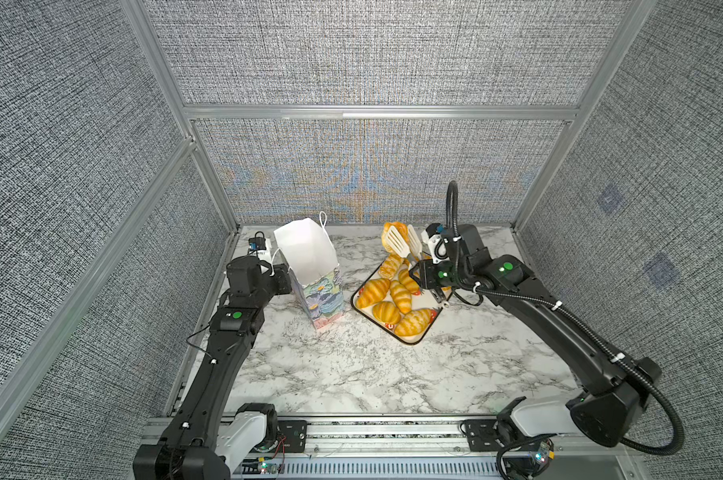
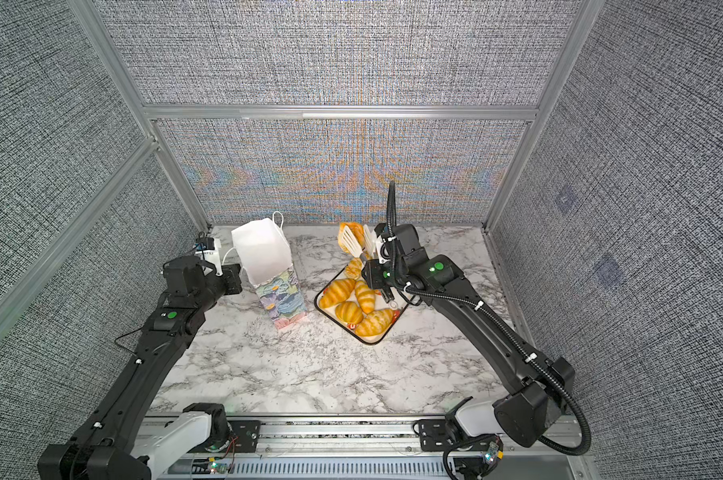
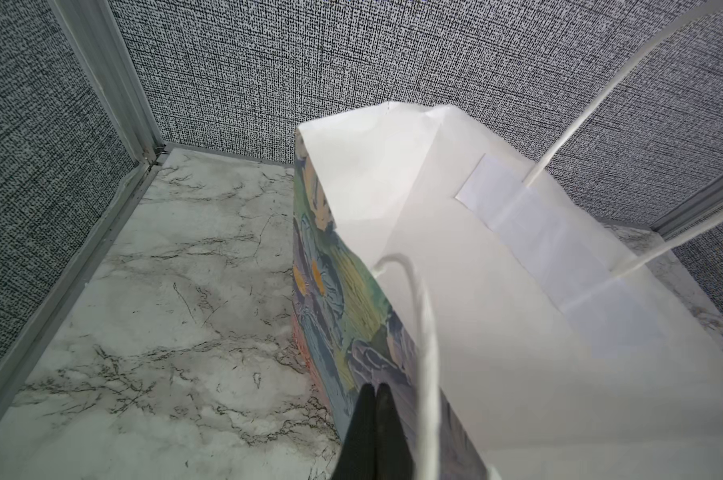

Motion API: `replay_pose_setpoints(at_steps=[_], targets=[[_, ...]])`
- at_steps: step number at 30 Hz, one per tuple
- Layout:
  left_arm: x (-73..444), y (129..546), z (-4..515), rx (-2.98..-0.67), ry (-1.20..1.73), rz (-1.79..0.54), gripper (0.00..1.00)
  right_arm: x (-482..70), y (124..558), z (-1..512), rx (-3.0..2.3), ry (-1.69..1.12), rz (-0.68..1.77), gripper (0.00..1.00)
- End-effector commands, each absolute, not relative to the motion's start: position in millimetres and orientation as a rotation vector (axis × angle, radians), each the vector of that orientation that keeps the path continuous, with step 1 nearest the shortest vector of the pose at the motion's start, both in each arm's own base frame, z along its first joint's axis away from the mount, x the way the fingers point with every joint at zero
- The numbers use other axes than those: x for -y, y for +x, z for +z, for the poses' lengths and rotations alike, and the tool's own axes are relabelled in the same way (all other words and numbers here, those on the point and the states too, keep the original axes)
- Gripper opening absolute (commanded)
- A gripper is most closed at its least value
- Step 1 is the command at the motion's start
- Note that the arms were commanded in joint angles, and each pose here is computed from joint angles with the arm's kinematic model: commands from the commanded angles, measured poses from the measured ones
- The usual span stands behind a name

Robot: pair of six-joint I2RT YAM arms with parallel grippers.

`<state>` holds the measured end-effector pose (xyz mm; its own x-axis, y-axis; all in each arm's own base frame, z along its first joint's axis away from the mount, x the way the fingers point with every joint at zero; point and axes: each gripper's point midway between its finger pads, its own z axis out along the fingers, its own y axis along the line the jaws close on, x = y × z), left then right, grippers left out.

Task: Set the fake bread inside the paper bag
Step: 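Lift the braided bread with the tongs and carry it toward the bag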

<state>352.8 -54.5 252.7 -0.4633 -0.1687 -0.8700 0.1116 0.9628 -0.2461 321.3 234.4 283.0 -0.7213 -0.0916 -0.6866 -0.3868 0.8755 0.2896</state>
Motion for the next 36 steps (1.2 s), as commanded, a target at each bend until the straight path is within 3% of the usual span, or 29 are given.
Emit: replay_pose_setpoints(at_steps=[1, 18, 36], targets=[[56.2, 355.3, 260.9, -1.999, -0.028, -0.334, 0.00, -260.6, 326.1, 312.5, -2.196, -0.398, 0.640, 0.42], [55.7, 355.2, 260.6, -2.001, -0.025, -0.329, 0.00, -341.3, 311.1, 367.2, -1.986, -0.620, 0.749, 0.42], [54.9, 354.5, 261.4, -1.998, -0.027, -0.324, 0.00, -401.4, 290.7, 355.9, -1.986, -0.777, 0.811, 0.42]])
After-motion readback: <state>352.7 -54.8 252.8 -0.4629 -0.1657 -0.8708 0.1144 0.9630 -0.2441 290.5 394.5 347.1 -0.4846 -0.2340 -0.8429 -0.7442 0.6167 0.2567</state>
